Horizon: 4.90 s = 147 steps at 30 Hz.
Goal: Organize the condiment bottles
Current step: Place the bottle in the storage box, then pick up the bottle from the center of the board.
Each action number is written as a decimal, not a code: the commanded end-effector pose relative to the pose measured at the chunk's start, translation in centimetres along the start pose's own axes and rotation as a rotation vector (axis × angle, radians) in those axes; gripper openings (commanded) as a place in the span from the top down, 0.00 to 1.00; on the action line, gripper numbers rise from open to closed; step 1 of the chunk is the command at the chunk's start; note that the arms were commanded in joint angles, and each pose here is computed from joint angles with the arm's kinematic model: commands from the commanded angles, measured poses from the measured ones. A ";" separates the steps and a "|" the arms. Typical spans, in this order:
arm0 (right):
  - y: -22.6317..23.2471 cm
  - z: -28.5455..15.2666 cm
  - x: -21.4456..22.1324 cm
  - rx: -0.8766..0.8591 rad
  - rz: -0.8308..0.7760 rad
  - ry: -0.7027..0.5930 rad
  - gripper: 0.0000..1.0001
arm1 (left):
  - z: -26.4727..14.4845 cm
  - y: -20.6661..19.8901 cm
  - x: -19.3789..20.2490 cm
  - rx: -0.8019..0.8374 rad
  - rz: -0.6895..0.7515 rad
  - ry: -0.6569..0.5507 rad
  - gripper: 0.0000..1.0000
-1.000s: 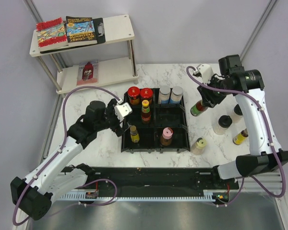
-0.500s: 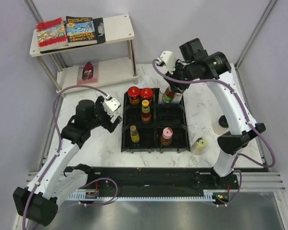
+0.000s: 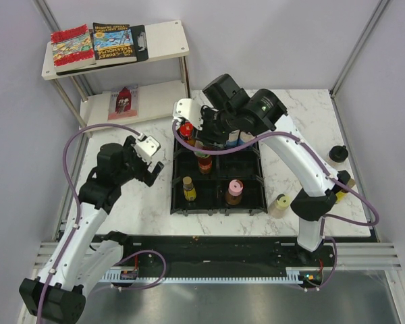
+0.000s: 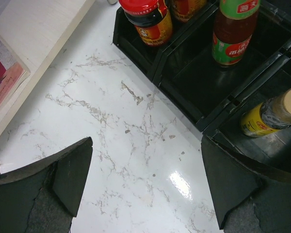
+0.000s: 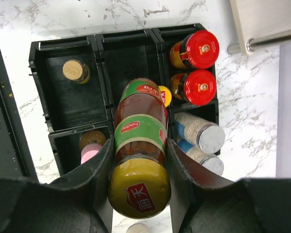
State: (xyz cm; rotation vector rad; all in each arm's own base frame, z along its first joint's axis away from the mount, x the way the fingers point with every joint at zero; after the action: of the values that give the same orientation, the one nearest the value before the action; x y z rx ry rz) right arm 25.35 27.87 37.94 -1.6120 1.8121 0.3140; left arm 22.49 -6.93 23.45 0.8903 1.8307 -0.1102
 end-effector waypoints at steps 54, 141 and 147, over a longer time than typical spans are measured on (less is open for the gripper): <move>-3.9 13.9 -1.2 -0.009 0.027 -0.128 1.00 | -0.4 -1.5 0.3 0.055 -0.081 -0.063 0.01; -2.1 -9.4 30.2 0.586 0.655 0.369 0.02 | -0.3 -2.3 0.4 0.117 -0.096 -0.065 0.01; -2.8 -9.1 34.7 0.501 0.811 0.315 0.02 | -0.4 -2.4 0.4 0.118 -0.098 -0.069 0.01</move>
State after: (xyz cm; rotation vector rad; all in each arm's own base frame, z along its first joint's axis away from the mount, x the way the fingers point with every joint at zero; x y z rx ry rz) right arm 24.17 -4.53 25.51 -0.5838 2.4699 -0.2255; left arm 20.62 -8.13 20.87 0.9034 1.8587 -0.2961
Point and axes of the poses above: each gripper's point midway between its finger pads, its own z axis out along the fingers, its own y axis along the line the jaws close on, x = y × z, the point moved 6 cm from there along -z, back along the fingers, and after that the axes turned 2 degrees about z, right-handed, at the moved point
